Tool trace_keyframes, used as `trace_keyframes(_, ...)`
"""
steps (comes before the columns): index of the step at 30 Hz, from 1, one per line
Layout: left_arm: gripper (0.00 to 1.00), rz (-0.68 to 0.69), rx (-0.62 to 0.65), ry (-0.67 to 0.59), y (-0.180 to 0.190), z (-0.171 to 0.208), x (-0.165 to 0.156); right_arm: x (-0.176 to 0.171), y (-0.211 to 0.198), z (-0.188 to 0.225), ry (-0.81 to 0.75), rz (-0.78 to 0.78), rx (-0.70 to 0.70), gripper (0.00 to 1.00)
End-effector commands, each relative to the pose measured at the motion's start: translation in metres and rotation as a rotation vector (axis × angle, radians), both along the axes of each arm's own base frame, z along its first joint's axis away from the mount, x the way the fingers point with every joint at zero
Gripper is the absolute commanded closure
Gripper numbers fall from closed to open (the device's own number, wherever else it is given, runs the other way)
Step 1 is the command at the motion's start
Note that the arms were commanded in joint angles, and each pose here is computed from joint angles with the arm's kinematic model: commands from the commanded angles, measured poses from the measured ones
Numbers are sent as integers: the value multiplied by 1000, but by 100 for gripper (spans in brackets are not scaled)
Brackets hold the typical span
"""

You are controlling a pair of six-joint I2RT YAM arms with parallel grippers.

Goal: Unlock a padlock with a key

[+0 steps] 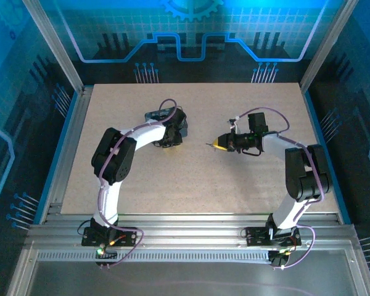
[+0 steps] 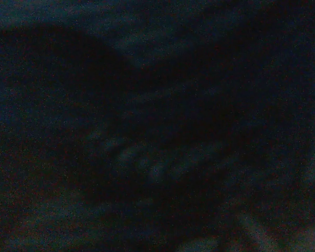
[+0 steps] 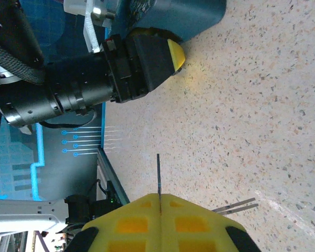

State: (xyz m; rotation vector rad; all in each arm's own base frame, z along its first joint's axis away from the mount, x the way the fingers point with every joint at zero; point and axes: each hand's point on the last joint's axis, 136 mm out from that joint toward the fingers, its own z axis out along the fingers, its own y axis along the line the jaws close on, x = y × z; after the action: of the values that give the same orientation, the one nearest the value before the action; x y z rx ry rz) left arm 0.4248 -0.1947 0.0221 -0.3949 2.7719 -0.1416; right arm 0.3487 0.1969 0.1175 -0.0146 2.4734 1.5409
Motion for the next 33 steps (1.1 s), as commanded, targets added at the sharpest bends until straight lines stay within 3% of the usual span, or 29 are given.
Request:
trace_keyframes(1, 100, -91, -200, 64, -28, 35, -20, -12, 5, 8, -26, 26, -8, 100)
trace_keyframes(11, 100, -107, -544, 104, -56, 105, -33, -23, 10, 29, -81, 44, -26, 100)
trace_keyframes(22, 100, 39, -989, 107, -79, 170, -28, -32, 31, 77, -221, 68, -21, 100)
trace_keyframes(28, 100, 135, -1128, 115, -83, 181, -28, -30, 45, 99, -353, 67, -27, 100)
trace_keyframes(33, 100, 173, -1155, 130, -82, 181, -32, -18, 54, 94, -360, 63, -14, 100)
